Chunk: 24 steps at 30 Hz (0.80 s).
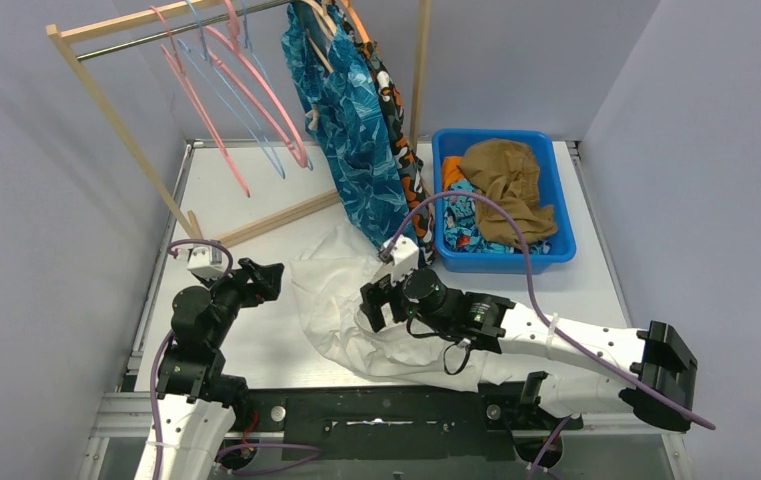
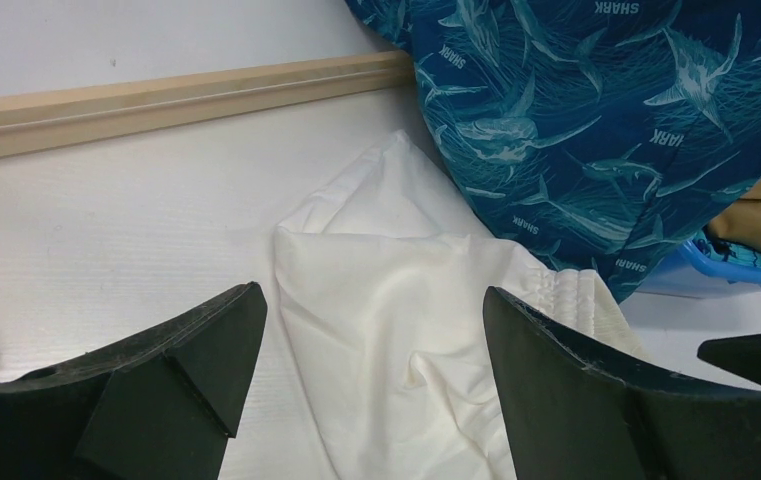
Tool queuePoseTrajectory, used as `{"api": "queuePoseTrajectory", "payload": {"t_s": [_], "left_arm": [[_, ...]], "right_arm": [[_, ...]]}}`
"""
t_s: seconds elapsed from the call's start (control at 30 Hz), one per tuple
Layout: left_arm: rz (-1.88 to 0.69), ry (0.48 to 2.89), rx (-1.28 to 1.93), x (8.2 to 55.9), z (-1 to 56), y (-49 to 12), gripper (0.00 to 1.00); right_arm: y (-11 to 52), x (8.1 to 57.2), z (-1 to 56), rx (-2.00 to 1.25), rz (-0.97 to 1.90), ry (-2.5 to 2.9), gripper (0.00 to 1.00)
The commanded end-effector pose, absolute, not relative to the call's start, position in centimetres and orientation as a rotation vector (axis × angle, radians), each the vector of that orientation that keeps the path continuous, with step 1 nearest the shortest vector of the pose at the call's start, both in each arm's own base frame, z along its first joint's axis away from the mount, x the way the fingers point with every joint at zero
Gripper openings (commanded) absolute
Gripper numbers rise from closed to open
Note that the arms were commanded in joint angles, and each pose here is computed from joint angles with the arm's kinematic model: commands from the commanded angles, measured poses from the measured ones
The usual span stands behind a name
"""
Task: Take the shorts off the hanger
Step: Pick up the shorts at the center of the board.
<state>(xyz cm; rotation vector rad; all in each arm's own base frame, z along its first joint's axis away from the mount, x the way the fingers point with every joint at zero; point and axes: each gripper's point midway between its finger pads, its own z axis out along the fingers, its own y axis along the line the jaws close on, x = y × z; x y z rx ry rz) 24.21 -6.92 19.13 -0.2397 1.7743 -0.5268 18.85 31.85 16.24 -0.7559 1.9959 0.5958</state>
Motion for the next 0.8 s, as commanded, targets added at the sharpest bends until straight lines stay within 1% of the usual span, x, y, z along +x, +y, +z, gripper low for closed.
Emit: {"api": "queuePoseTrajectory", "payload": {"t_s": [0.0, 0.07, 0.2, 0.37, 0.6, 0.67, 0.77], "left_arm": [[-0.536, 1.687, -0.209, 24.5, 22.2, -6.9, 0.80], [-0.536, 1.688, -0.209, 24.5, 22.2, -6.9, 0.80], [-0.535, 1.692, -0.210, 24.5, 22.1, -6.9, 0.80], [-0.540, 1.696, -0.207, 24.6, 22.1, -7.0, 0.80], [-0.541, 1.697, -0.207, 24.6, 22.0, -7.1, 0.80], [-0.541, 1.697, -0.207, 24.6, 22.0, -7.1, 0.80], [-0.540, 1.699, -0.208, 24.6, 22.0, -7.1, 0.80]], "right_arm": [[28.0, 21.5, 16.4, -0.319, 0.462, 2.084, 0.98], [26.8, 21.3, 15.7, -0.085, 0.478, 2.157, 0.98], [24.8, 20.3, 13.5, 0.245, 0.524, 2.259, 0.98], [23.9, 20.8, 11.0, 0.440, 0.670, 2.313, 0.98], [24.9, 22.6, 10.3, 0.452, 0.766, 2.351, 0.98], [26.2, 22.8, 10.1, 0.388, 0.818, 2.362, 0.98], [29.1, 22.6, 11.5, 0.226, 0.968, 2.341, 1.00]]}}
